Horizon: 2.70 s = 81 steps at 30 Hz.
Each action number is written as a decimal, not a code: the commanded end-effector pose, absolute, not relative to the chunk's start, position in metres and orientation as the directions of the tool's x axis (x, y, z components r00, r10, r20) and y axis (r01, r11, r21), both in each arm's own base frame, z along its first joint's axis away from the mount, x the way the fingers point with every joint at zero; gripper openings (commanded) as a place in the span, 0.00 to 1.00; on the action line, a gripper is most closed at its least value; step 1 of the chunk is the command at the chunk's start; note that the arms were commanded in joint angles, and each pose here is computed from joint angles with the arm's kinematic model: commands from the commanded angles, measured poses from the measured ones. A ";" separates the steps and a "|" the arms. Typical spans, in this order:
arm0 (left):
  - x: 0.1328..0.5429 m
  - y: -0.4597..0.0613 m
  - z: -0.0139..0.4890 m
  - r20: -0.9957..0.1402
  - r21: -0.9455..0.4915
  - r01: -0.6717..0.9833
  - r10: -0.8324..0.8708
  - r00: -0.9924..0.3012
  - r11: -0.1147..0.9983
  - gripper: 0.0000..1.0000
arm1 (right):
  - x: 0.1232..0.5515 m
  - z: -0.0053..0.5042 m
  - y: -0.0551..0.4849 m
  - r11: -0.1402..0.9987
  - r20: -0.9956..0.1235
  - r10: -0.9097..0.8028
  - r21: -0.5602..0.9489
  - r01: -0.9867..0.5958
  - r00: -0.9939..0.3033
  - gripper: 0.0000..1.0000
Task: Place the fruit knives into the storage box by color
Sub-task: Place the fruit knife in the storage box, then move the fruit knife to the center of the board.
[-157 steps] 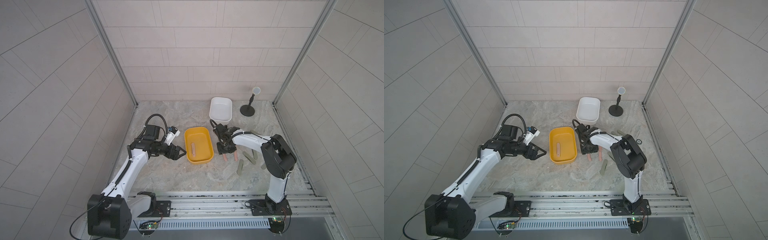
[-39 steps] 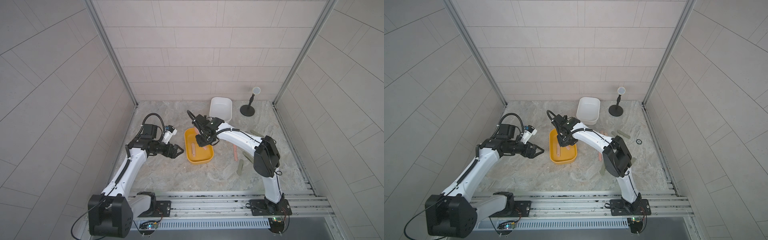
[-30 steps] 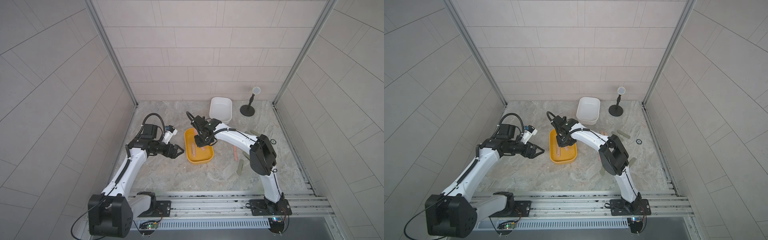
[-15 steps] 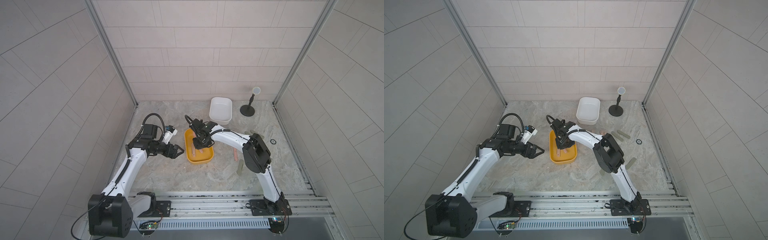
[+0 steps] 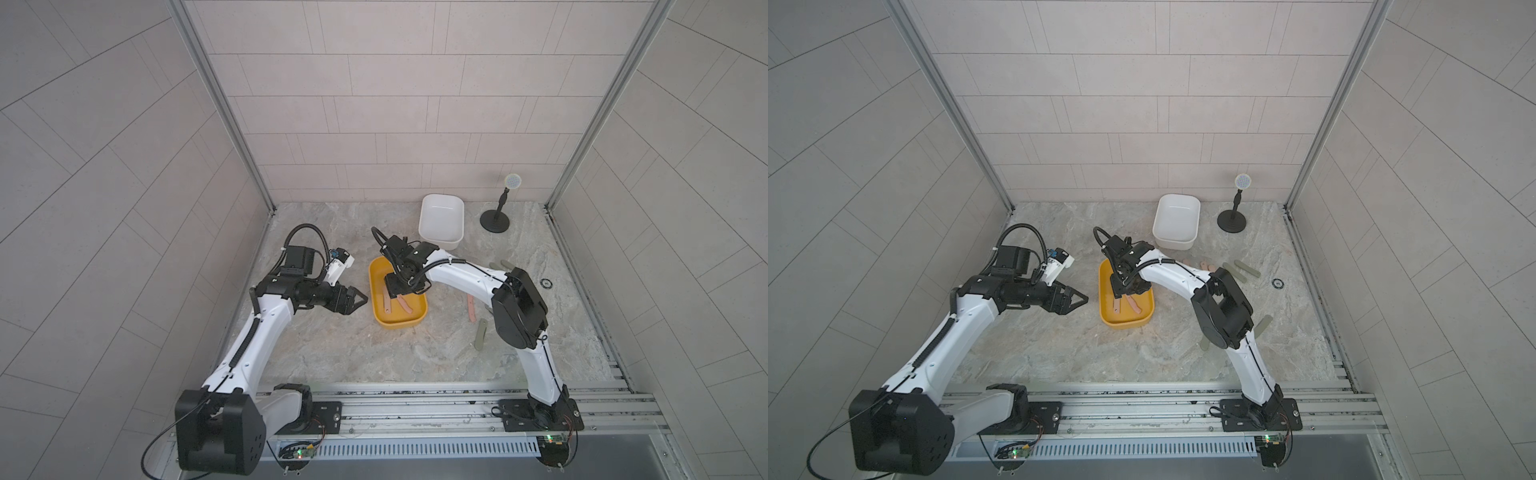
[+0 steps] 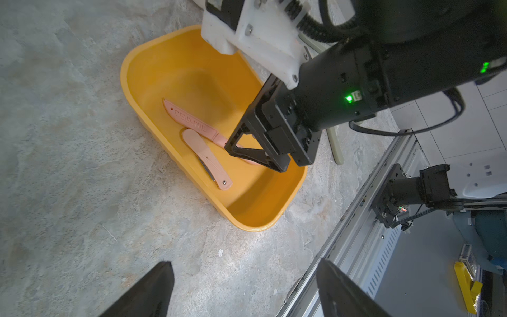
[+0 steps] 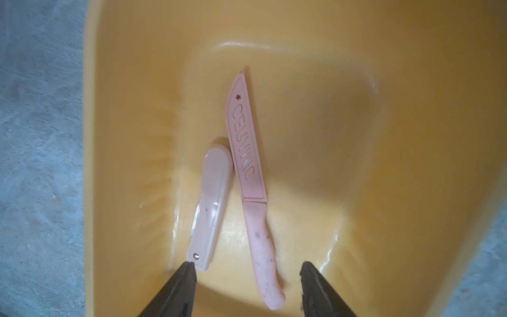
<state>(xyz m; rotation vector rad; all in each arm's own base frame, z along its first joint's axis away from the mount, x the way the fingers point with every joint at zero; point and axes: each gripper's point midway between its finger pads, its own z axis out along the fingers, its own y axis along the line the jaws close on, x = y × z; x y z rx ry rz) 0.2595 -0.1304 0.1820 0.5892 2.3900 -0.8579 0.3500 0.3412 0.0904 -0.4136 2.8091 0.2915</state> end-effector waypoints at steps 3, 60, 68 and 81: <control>0.281 -0.131 0.208 -0.667 -0.404 0.584 0.210 -0.714 0.704 0.88 | 0.358 0.143 0.325 0.933 -0.466 -0.253 0.113 -0.341 -0.848 0.69; 0.318 -0.168 0.207 -0.647 -0.568 0.546 0.076 -0.758 0.616 0.88 | 0.457 0.053 0.146 1.000 -0.311 0.017 -0.004 0.020 -0.950 0.54; 0.318 -0.167 0.207 -0.650 -0.563 0.547 0.077 -0.756 0.620 0.88 | 0.456 0.036 0.144 1.000 -0.284 0.023 -0.012 0.028 -0.959 0.52; 0.318 -0.167 0.207 -0.649 -0.563 0.548 0.079 -0.757 0.619 0.88 | 0.446 0.019 0.141 0.999 -0.249 0.025 -0.025 0.032 -0.968 0.41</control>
